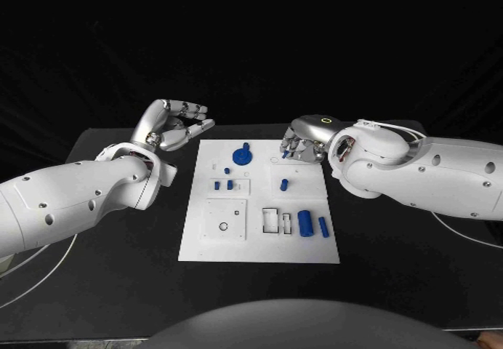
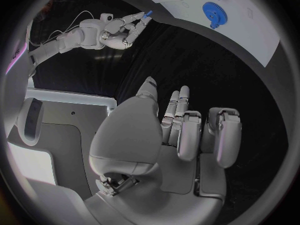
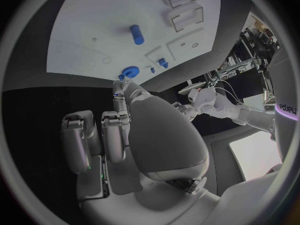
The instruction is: Assemble the parts on the task board
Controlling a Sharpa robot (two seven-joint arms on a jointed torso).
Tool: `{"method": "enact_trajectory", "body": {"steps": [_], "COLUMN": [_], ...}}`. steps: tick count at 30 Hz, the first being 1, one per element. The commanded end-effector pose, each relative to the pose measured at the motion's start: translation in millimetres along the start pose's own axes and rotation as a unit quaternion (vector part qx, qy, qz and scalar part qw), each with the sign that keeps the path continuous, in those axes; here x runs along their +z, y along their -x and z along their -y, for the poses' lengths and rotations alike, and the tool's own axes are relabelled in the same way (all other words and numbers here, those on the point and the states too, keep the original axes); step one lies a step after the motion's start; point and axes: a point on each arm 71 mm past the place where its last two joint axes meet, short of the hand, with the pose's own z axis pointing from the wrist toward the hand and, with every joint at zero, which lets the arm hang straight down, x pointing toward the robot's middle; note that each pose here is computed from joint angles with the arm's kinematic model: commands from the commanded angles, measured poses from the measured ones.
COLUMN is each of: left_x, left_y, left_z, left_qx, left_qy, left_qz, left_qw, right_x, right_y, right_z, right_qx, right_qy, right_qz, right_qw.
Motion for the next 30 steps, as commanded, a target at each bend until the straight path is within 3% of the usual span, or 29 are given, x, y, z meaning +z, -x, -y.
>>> {"method": "enact_trajectory", "body": {"steps": [1, 14, 30], "left_x": [1.6, 6.9, 8.3], "left_y": [-2.3, -6.4, -8.7], "left_z": [1.1, 0.4, 1.5], "left_qx": [-0.002, 0.001, 0.003], "left_qy": [-0.005, -0.007, -0.011], "left_qz": [-0.007, -0.009, -0.013], "left_qw": [1.0, 1.0, 1.0], "right_x": [1.2, 14.4, 18.5], "right_y": [-1.4, -15.3, -44.6], "right_z": [-17, -72, -96], "right_qx": [0.004, -0.022, -0.065], "right_qy": [0.032, 0.109, 0.15], "right_qz": [-0.009, -0.032, -0.071], "right_qw": [0.999, 0.993, 0.984]}}
